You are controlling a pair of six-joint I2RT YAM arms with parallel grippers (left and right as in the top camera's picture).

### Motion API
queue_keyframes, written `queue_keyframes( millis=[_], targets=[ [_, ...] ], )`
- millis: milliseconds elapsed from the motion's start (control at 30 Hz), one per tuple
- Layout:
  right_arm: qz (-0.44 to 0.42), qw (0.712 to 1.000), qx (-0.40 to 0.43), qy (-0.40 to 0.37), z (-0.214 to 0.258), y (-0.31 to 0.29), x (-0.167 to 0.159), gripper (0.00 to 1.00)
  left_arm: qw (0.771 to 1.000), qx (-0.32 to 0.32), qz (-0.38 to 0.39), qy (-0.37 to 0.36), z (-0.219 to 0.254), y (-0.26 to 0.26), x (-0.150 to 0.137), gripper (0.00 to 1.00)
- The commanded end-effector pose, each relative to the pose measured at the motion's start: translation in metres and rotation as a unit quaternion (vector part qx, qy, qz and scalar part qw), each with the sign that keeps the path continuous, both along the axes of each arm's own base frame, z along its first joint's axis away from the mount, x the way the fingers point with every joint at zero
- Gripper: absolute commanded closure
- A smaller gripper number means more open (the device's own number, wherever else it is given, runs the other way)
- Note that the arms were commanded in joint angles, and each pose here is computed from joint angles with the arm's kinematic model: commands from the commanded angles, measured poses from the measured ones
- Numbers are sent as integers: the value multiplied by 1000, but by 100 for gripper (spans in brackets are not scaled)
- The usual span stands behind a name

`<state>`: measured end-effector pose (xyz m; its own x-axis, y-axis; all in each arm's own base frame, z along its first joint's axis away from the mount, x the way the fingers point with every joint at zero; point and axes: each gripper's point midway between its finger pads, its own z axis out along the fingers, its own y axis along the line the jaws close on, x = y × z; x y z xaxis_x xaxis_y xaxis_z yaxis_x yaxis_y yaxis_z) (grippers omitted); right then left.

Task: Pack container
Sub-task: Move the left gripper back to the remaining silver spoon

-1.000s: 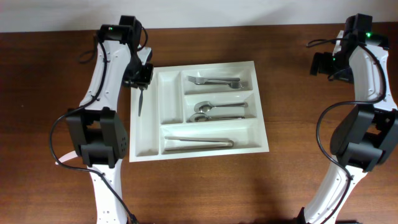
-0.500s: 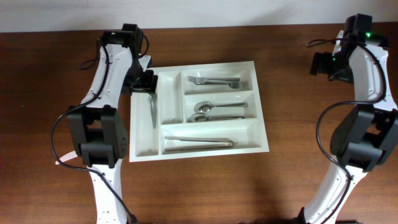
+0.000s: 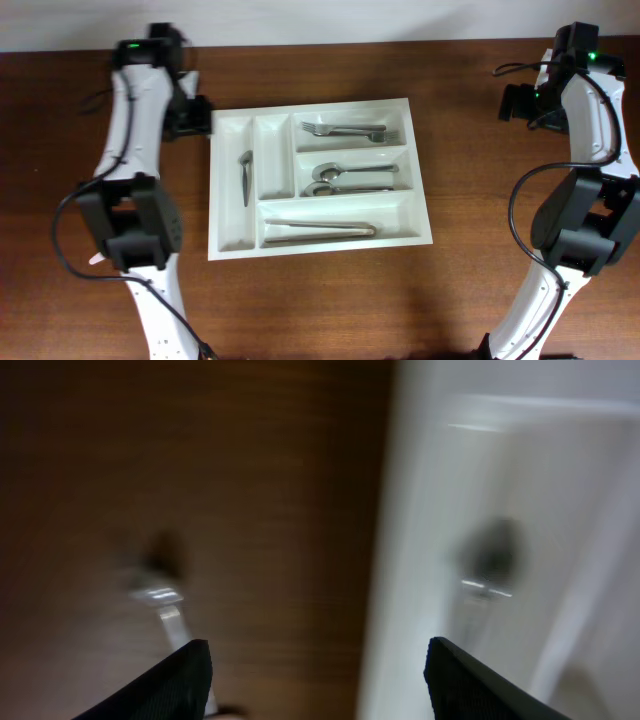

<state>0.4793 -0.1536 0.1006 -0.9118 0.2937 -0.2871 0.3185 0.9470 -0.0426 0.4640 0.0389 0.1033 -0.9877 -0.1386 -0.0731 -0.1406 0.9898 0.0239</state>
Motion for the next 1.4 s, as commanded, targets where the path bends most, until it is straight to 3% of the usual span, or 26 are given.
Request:
queue_keyframes(
  millis=[0,200,467,733,1000,1367],
  targets=[
    [3,1000,-6,-26,24,-1,3,1,998,27,59,-2,9,40,-10,30],
    [3,1000,-6,-26,24,-1,3,1,992,32,116,35,-25,62,-29,30],
    [3,1000,-6,-26,24,-1,3,1,991,29,119,55,-69,56,-40,30],
    [3,1000,-6,-26,24,-1,3,1,989,45,130,53,-72,61,-41,31],
    [3,1000,-6,-26,24,-1,3,1,986,102,123,55,-71,80,-44,31],
    [3,1000,-6,-26,24,-1,3,1,988,91,115,44,-101,76,-44,35]
  ],
)
